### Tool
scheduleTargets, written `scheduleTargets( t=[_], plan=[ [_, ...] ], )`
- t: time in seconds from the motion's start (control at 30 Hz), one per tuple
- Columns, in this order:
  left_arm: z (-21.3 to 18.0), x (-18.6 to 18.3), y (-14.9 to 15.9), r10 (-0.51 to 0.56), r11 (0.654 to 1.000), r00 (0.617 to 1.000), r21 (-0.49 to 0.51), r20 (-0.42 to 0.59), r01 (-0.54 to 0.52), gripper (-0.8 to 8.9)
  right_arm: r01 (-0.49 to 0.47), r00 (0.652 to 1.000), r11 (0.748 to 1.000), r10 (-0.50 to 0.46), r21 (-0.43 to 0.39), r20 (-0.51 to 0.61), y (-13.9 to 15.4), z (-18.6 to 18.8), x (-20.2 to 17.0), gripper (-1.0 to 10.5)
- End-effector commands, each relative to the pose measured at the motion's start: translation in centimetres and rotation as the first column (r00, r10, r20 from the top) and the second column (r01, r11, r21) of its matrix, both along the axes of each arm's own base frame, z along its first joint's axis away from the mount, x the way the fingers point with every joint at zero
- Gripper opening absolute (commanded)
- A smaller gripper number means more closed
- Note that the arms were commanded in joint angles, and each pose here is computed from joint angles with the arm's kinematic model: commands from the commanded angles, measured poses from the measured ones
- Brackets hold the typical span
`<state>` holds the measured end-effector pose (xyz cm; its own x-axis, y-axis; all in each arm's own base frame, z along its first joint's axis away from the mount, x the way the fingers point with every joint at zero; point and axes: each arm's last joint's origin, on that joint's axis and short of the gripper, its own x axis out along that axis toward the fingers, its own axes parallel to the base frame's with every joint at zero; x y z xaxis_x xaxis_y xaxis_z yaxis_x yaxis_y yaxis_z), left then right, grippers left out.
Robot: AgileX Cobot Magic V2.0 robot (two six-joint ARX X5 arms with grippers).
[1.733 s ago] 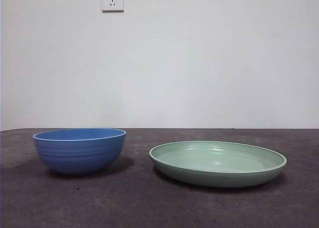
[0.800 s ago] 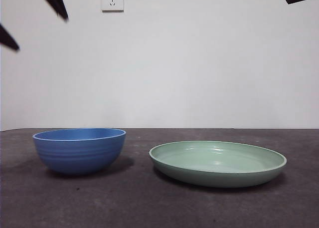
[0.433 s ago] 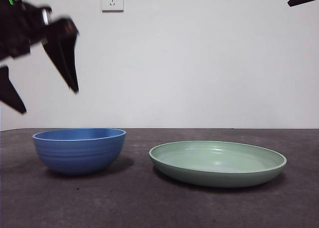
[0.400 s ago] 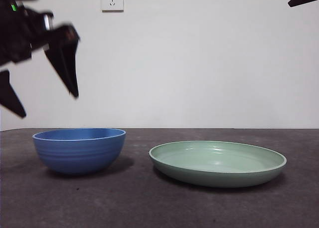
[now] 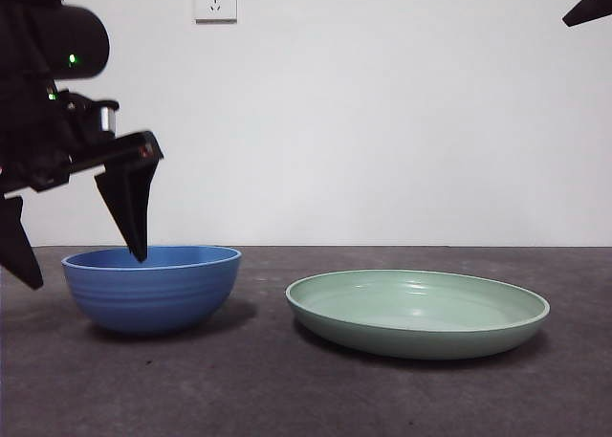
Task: Pick up the blue bowl, put it on the green plate, put it on desk
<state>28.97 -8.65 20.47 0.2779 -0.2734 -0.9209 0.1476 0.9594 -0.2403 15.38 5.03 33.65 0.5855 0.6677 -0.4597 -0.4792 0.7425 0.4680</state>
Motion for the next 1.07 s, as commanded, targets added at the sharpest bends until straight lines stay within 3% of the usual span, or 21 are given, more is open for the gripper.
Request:
scheduleTargets(
  t=[0.03, 0.7, 0.83, 1.07],
  plan=[
    [-0.11, 0.61, -0.23, -0.003, 1.000, 1.000, 0.000, 0.002, 0.003, 5.67, -0.009, 1.000, 1.000, 0.009, -0.002, 0.017, 0.08, 0.37, 0.08, 5.2],
    [-0.98, 1.11, -0.33, -0.030, 0.999, 1.000, 0.025, 0.004, 0.029, 0.62, -0.008, 1.000, 1.000, 0.008, -0.002, 0.018, 0.08, 0.38, 0.07, 5.2],
    [-1.02, 1.11, -0.19, -0.025, 0.997, 1.000, 0.072, 0.013, 0.024, 0.15, -0.009, 1.000, 1.000, 0.009, -0.002, 0.018, 0.08, 0.38, 0.07, 5.2],
    [-0.48, 1.25, -0.25, -0.027, 0.997, 1.000, 0.075, 0.012, 0.026, 0.15, -0.014, 0.999, 1.000, 0.014, -0.009, 0.028, 0.07, 0.41, 0.00, 5.2]
  ],
)
